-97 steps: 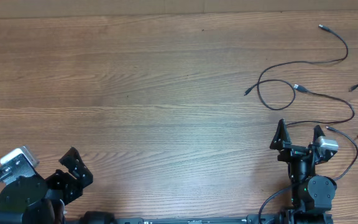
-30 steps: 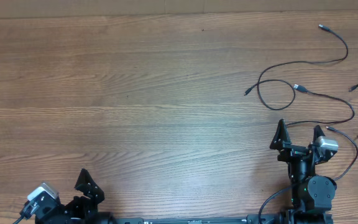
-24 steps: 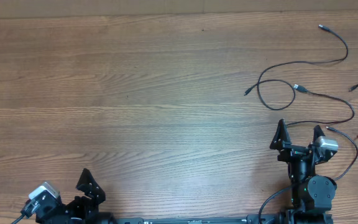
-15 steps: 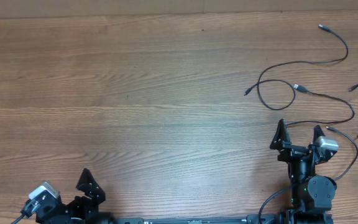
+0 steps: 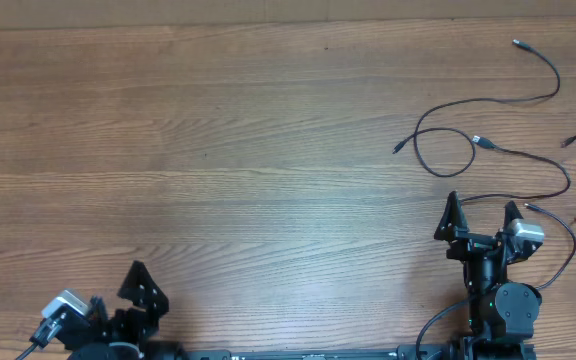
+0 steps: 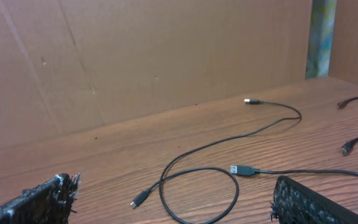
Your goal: Untangle cables
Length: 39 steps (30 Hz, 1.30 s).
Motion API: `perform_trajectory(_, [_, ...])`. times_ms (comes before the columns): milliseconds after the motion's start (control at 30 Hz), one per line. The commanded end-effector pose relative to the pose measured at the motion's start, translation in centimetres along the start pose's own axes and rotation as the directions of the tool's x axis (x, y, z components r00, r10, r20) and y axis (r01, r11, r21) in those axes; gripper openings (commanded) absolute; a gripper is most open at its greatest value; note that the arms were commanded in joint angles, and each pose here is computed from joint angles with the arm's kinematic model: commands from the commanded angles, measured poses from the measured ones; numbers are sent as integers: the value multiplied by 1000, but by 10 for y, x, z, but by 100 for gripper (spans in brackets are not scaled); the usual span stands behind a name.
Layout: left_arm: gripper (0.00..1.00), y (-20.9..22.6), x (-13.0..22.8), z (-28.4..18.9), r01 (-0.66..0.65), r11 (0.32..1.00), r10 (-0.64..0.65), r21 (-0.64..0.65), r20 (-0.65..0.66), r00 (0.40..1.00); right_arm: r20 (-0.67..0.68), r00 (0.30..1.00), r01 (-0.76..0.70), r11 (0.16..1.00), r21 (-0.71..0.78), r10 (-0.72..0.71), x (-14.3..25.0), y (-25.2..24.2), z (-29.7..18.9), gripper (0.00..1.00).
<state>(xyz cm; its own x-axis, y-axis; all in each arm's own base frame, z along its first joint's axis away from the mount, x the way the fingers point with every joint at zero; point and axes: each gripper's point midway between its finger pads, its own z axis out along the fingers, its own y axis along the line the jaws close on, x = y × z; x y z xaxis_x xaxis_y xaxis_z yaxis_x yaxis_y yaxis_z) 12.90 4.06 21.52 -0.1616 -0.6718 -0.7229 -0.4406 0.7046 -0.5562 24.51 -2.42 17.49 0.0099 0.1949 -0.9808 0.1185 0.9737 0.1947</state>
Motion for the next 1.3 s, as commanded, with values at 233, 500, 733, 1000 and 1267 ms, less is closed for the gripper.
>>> perform_trajectory(233, [100, 14, 3, 64, 375, 927, -368, -3, 172, 914, 2, 1000, 1, 1000, 11, -1, 2, -3, 0, 100])
perform_trajectory(500, [100, 39, 20, 104, 408, 913, -386, -22, 281, 879, 2, 1000, 1, 1000, 11, -1, 2, -3, 0, 100])
perform_trajectory(733, [100, 47, 14, 106, 368, 928, -331, -51, 339, 881, 2, 1000, 1, 1000, 11, -1, 2, -3, 0, 100])
perform_trajectory(1000, [100, 12, 5, 114, 293, 947, -321, 132, 316, 893, 2, 1000, 1, 1000, 11, -1, 2, -3, 0, 100])
perform_trajectory(1267, [100, -27, 28, 121, -216, 949, 148, 228, 282, 948, 2, 1000, 1, 1000, 11, -1, 2, -3, 0, 100])
